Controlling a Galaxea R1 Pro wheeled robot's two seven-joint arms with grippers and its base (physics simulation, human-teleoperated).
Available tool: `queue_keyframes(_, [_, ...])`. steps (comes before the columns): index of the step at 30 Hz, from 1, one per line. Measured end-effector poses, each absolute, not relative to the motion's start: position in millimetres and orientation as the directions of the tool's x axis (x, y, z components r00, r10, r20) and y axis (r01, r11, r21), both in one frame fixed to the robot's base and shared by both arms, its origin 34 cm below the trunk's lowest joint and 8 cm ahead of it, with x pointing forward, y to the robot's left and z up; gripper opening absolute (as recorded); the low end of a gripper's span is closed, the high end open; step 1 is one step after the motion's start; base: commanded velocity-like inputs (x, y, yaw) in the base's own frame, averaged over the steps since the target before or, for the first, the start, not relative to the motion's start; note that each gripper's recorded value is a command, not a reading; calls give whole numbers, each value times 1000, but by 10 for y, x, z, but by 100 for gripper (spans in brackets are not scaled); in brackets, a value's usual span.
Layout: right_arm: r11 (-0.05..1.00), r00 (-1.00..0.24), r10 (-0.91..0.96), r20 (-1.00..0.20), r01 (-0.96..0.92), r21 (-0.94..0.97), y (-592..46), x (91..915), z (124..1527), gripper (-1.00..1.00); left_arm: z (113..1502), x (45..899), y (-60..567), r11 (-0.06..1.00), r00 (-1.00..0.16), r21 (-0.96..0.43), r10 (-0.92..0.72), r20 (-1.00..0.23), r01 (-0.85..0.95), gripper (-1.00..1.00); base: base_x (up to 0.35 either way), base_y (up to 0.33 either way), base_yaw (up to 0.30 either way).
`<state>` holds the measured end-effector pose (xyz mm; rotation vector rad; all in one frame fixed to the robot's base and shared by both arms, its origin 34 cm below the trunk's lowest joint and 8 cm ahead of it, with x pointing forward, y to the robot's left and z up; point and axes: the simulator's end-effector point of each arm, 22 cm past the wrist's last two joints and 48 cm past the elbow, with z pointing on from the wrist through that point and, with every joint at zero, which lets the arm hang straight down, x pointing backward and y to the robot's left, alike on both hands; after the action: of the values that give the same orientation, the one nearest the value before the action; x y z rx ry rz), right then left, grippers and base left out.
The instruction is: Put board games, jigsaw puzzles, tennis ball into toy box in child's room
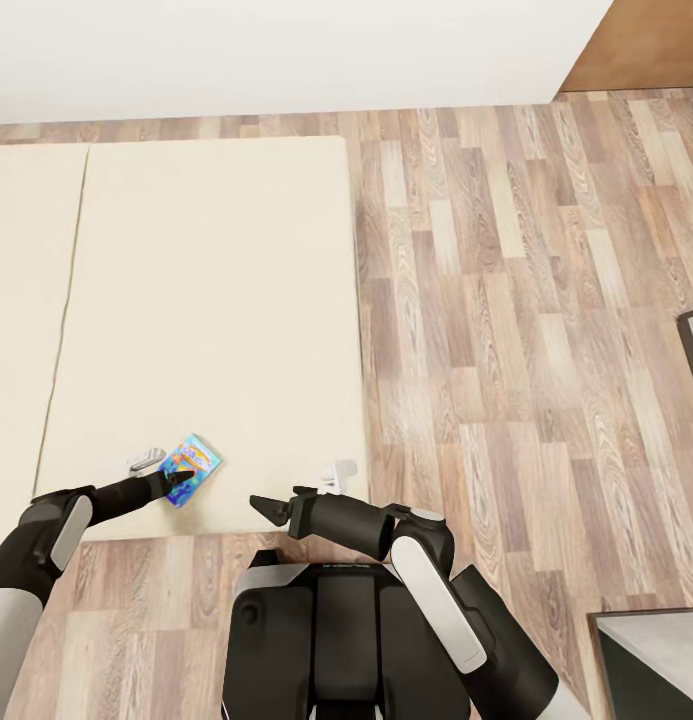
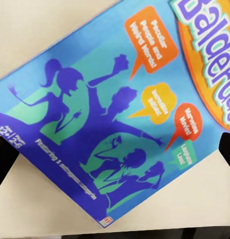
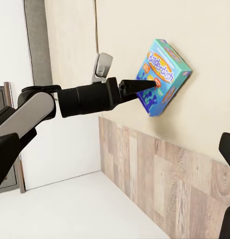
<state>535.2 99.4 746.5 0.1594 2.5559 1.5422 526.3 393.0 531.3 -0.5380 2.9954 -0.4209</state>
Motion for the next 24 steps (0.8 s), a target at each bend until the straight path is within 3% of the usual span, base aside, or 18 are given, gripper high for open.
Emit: queue_keyframes(24, [465, -983, 169, -75, 13, 885, 994, 5352, 7465, 100, 5323, 5269, 3982, 903, -936, -271, -352, -23, -333, 100, 0, -2, 0])
